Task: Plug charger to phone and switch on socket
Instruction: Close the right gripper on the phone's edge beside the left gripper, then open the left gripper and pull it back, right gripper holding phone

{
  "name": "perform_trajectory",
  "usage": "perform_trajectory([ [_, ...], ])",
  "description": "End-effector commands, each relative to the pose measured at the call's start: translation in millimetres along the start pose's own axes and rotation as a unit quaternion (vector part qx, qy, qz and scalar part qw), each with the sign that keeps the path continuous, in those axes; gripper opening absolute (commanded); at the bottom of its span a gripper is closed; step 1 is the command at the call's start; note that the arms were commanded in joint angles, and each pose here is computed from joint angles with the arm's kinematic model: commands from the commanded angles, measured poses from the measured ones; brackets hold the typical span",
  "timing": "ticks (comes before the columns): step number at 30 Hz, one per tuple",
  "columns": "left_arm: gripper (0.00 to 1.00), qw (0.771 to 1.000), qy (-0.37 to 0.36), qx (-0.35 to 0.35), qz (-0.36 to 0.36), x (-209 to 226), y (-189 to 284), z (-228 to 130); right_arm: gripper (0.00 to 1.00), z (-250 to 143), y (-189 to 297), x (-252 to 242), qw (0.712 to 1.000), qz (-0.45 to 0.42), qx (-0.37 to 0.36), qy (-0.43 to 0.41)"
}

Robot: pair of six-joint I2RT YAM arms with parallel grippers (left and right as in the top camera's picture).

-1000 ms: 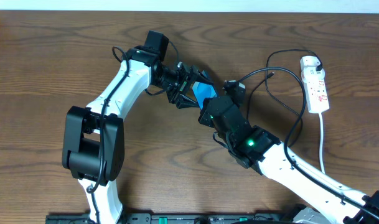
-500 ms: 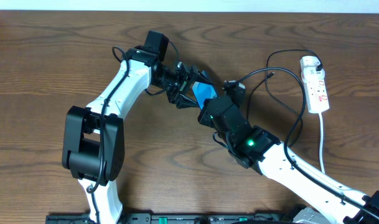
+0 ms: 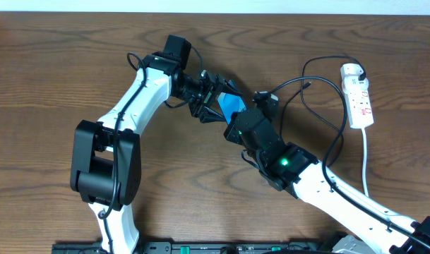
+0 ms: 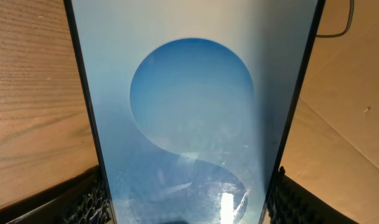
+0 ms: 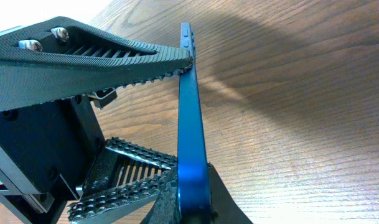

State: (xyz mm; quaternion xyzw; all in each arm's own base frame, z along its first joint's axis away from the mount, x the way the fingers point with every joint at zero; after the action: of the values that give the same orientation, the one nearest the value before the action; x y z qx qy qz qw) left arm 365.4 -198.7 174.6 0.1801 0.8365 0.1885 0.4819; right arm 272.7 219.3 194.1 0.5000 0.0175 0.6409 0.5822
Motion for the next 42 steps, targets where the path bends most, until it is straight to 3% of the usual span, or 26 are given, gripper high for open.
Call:
perform_trajectory([
  [1,0.65,1.0,-0.018,0.004,-0.017,-14,6,-8,0.01,1,2,6,1.0,0.006,-0.005,0.007],
  [7,0.66,1.0,-0.018,0.004,-0.018,-14,6,-8,0.01,1,2,6,1.0,0.006,-0.005,0.007],
  [9,0.87,1.0,-0.019,0.003,-0.018,-15,6,-7,0.01,1,2,6,1.0,0.006,-0.005,0.007],
  [11,0.99,1.0,-0.023,0.002,-0.02,-16,7,-7,0.01,1,2,6,1.0,0.006,-0.005,0.007],
  [22,0.98,0.999,-0.031,-0.016,-0.032,-14,20,3,0.01,5,1,4,1.0,0.001,-0.012,0.004],
  [36,0.98,0.993,-0.055,-0.046,-0.097,7,88,25,0.01,34,26,5,0.999,0.026,-0.035,-0.033],
  [39,0.98,0.994,-0.045,-0.07,-0.073,21,104,24,0.01,42,34,7,0.997,0.058,-0.006,-0.054],
  [42,0.98,0.993,0.0,-0.117,0.017,48,126,15,0.01,55,39,3,0.994,0.081,0.014,-0.071],
])
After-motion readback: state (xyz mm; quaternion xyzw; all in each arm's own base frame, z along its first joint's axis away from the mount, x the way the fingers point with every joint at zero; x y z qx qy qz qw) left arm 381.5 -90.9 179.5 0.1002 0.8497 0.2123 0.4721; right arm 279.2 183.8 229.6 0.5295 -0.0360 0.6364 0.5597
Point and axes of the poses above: each gripper's point midway between its finger pads, its own y axis back along the fingers, its own x axis along the line the jaws close on, z = x × y, the point moved 7 cm from there along y, back along the fingers, and after that the axes turned 6 degrees about -y, right-handed, at the moved point
